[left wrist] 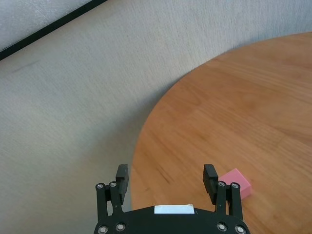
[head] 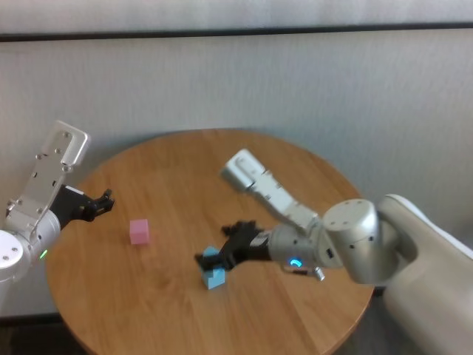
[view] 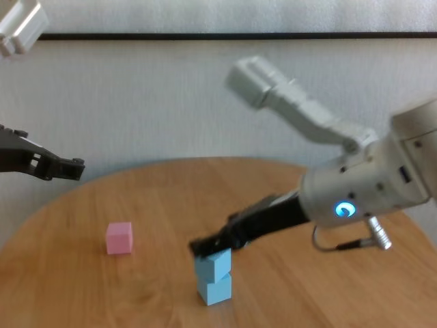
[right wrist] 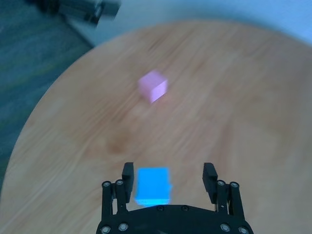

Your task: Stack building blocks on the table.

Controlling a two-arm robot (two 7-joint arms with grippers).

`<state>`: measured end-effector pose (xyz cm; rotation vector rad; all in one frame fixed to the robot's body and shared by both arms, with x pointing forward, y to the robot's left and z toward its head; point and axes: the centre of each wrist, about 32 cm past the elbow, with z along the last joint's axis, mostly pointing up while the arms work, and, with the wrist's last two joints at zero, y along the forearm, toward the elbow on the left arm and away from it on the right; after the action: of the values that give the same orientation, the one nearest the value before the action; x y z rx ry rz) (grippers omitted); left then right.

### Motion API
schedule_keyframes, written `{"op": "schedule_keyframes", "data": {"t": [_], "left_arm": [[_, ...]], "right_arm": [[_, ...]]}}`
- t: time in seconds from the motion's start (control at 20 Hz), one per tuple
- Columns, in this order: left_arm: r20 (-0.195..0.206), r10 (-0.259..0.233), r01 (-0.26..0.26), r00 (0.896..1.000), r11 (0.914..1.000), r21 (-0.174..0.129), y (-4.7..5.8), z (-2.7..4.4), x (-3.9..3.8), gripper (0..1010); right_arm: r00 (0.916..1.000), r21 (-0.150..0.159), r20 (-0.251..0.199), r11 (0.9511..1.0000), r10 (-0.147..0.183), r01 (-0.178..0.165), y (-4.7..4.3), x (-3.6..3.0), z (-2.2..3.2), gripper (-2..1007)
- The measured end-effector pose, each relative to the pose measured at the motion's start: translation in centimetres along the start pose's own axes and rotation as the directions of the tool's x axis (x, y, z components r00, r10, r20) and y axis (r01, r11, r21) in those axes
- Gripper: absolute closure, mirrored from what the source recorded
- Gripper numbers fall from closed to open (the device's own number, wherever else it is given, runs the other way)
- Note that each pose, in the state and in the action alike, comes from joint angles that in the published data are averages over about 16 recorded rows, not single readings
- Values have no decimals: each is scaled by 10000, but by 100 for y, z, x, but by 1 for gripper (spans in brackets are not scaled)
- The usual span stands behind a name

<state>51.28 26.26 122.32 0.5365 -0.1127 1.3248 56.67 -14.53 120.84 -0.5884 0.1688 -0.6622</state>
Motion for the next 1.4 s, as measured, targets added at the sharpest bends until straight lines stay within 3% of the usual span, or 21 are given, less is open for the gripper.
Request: {"op": "schedule_keyframes", "data": {"t": [0.15,0.25,0.35,0.45,0.55,0.65,0.9,1.1,1.25,1.4], "left_arm": [[0,0,0,10000,10000,0,0,0,0,8],[0,0,0,10000,10000,0,0,0,0,8],[0,0,0,10000,10000,0,0,0,0,8],[0,0,0,10000,10000,0,0,0,0,8],[0,0,0,10000,10000,0,0,0,0,8],[0,-1,1,10000,10000,0,0,0,0,8],[-5,-142,142,9999,9999,82,3,13,-7,8],[-125,-378,381,9992,9988,297,22,50,-35,8],[-253,-605,617,9978,9968,507,45,93,-76,8],[-432,-861,892,9953,9932,748,66,146,-136,8]], "right_arm": [[9992,472,-229,9983,-321,331,-93,55,-15,103],[9973,822,-428,9946,-595,628,-169,104,-27,63],[9935,1189,-667,9879,-923,997,-257,165,-42,36],[9873,1544,-938,9778,-1283,1417,-351,236,-61,15],[9784,1850,-1218,9646,-1673,1879,-442,314,-86,4],[9663,2117,-1489,9478,-2099,2385,-529,398,-122,1],[9265,2578,-1971,8948,-3206,3645,-712,591,-239,0],[8976,2779,-2169,8572,-3838,4337,-806,696,-325,0],[8824,2859,-2212,8374,-4153,4658,-843,743,-377,0],[8759,2886,-2188,8289,-4301,4792,-853,760,-406,0]]}}
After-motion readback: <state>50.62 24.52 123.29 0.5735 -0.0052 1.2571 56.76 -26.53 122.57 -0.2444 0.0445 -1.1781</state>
